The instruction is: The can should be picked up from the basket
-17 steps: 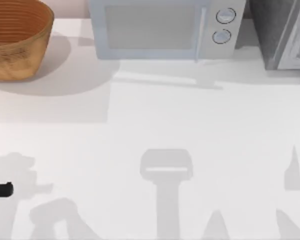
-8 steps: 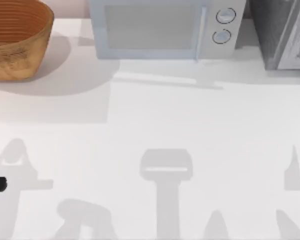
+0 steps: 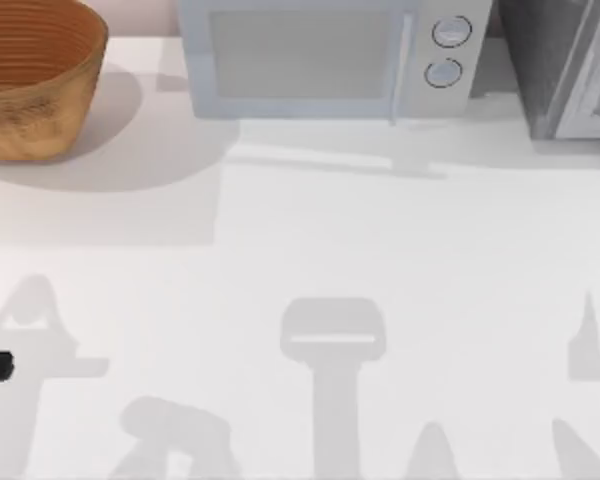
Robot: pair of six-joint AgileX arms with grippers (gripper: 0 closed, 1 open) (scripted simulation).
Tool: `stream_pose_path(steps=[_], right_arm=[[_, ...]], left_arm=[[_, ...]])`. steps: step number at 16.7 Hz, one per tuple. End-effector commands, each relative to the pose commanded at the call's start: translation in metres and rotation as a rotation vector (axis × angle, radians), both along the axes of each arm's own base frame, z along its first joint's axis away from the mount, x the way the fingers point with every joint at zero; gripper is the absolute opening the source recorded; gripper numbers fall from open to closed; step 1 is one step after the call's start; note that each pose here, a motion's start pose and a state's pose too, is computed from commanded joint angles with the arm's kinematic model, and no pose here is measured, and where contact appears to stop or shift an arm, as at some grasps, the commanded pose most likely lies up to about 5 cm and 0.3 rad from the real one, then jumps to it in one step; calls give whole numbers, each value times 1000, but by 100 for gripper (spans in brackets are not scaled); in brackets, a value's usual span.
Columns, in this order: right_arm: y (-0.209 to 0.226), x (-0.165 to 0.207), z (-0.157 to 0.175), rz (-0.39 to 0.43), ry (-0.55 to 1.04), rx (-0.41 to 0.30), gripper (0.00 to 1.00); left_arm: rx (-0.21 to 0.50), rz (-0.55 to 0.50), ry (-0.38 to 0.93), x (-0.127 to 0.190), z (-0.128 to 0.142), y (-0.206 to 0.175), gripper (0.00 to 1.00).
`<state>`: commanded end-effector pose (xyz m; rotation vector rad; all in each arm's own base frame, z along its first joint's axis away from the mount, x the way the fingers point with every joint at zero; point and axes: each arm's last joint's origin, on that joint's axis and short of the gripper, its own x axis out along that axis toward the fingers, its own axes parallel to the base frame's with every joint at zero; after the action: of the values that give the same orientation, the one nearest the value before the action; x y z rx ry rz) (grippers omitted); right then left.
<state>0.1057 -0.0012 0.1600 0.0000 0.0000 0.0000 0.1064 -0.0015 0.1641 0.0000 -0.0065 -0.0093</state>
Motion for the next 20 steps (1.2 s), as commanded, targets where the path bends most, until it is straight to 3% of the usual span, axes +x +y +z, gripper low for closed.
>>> stream_pose_path(steps=[6,13,20], right_arm=[[0,0,0,0,0,0,100],[0,0,0,0,0,0,100],[0,0,0,0,0,0,100]], left_arm=[[-9,-162,-90,15,48,-7,0],[8,-402,-197,57,103,-19,0],[35,-624,-238,115,122,-34,0]])
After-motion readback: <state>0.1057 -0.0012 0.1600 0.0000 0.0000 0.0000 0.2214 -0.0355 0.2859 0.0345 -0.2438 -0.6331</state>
